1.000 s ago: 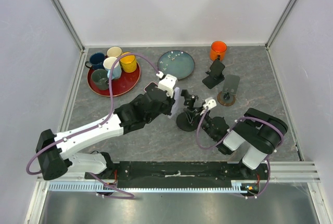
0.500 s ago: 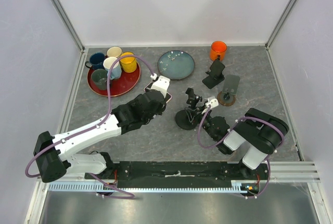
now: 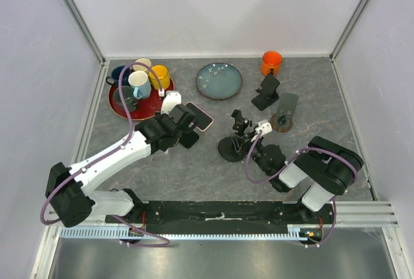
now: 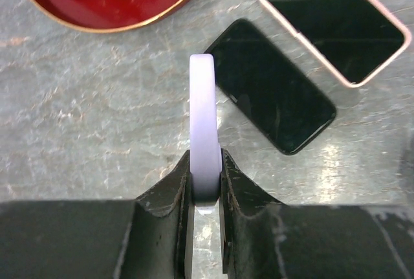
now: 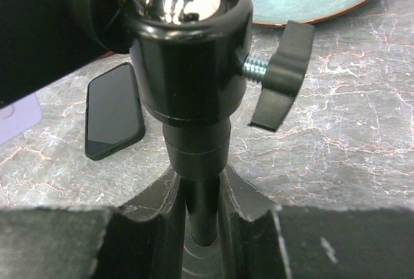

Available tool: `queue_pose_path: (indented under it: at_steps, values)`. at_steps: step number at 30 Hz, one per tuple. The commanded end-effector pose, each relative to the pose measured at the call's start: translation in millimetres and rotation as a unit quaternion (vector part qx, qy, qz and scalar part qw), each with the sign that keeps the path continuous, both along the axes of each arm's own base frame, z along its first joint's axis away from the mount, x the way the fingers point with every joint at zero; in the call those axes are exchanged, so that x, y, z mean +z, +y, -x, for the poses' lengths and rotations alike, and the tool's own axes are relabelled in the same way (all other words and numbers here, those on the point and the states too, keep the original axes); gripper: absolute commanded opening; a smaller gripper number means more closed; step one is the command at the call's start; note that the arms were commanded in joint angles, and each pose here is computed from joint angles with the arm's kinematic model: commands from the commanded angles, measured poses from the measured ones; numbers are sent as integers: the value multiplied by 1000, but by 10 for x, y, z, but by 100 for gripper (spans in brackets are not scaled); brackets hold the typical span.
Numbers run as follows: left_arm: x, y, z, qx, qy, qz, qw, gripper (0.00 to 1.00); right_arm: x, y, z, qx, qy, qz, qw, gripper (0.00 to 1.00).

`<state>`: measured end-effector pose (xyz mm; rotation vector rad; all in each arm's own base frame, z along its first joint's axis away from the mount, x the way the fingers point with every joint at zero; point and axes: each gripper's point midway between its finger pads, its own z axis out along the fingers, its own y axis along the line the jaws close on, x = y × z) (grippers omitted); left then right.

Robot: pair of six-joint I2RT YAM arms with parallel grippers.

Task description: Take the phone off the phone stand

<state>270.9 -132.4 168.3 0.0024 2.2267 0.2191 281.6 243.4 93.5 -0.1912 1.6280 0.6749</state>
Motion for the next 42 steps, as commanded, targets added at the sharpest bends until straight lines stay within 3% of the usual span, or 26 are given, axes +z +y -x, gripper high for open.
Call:
queue_pose_path:
  at_steps: [1,6,14,24,34,42]
  values:
    - [23,255,0,99,16,-7,995,2,-53,-41,-9,-7,12,5,1000,0]
    - [-164,429,60,128,59,-68,988,2,-11,-25,-9,-3,9,6,1000,0]
    - [-346,474,29,114,63,-103,986,2,1,-20,-13,-1,9,13,1000,0]
    - [-389,517,55,151,69,-78,983,2,7,-17,-10,0,7,14,1000,0]
    - [-398,525,124,182,118,-2,976,2,9,-9,9,5,7,13,1000,0]
    - [-317,649,179,203,107,36,973,2,68,-44,9,0,-1,12,1000,0]
